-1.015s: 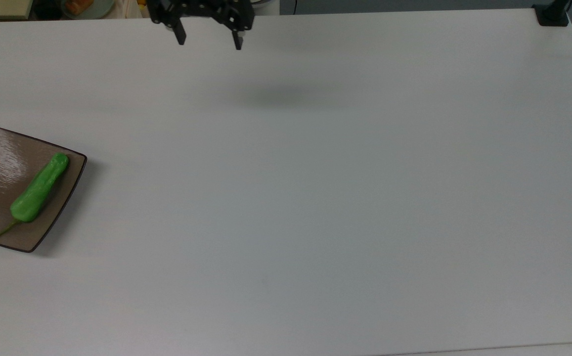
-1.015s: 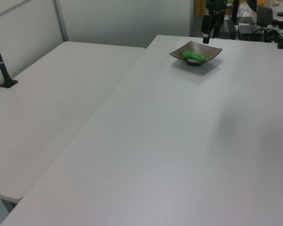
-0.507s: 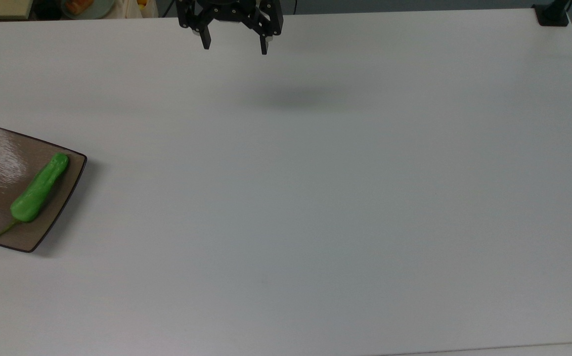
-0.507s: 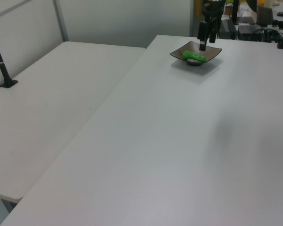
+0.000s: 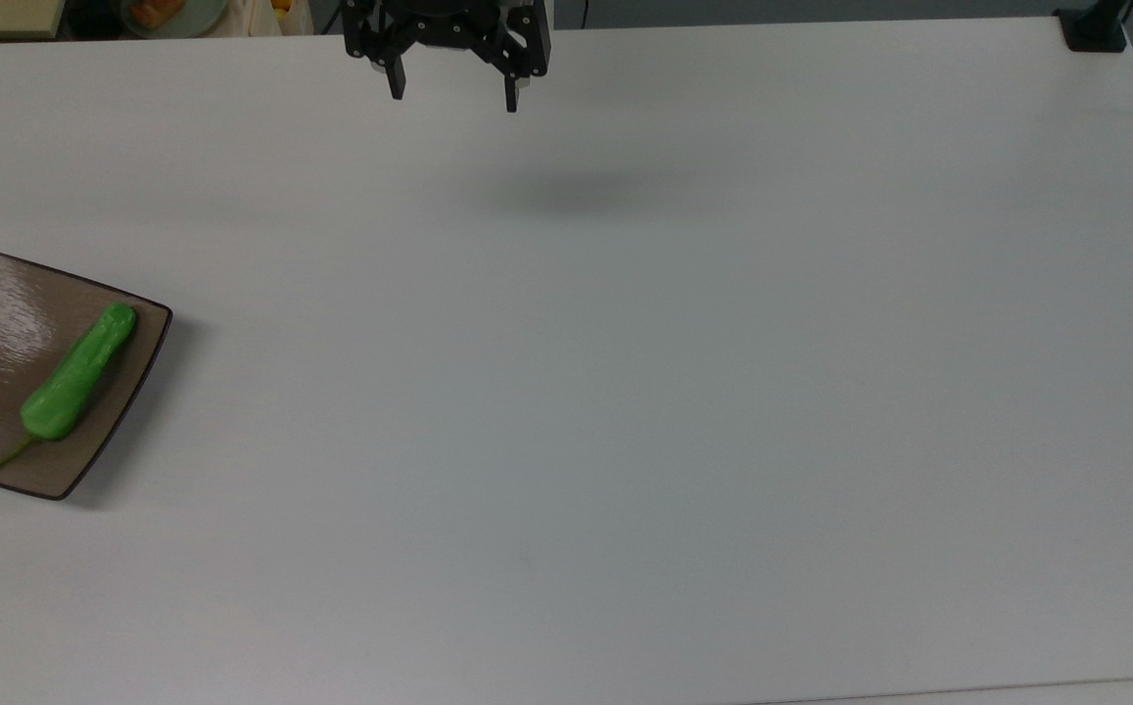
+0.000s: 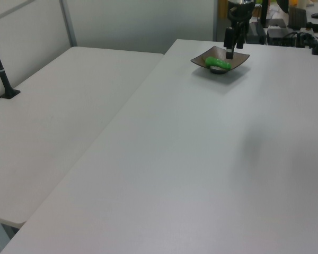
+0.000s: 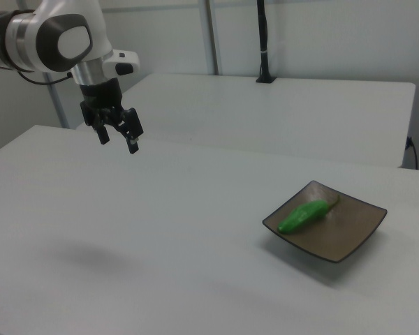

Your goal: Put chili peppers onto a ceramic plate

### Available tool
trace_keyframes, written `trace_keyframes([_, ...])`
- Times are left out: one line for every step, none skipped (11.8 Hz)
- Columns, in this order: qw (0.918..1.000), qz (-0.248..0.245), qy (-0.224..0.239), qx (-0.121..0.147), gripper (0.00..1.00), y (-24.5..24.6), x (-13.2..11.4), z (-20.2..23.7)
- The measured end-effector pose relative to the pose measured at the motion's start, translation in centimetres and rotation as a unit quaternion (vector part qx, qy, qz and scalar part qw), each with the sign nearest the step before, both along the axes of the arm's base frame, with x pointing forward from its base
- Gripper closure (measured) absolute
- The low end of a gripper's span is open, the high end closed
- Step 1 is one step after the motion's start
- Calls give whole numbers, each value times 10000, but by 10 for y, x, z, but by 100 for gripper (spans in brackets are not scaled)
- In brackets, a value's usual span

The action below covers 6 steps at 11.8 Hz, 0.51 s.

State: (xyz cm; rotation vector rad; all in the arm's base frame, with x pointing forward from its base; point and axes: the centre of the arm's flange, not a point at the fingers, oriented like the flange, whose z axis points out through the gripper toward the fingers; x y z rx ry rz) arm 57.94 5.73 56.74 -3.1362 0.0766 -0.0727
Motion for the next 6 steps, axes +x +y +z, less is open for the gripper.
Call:
trace_keyframes([10000,13,-1,-2,0,0,0,0])
trace_keyframes([10000,21,0,-22,0,0,0,0])
trace_keyframes([10000,27,4,-54,0,-1,-1,-1])
trace_keyframes([10000,32,9,-73,0,-1,-1,-1])
trace_keyframes([10000,36,22,-82,0,-1,-1,-3])
trace_keyframes([10000,37,31,-86,0,-1,-1,-4])
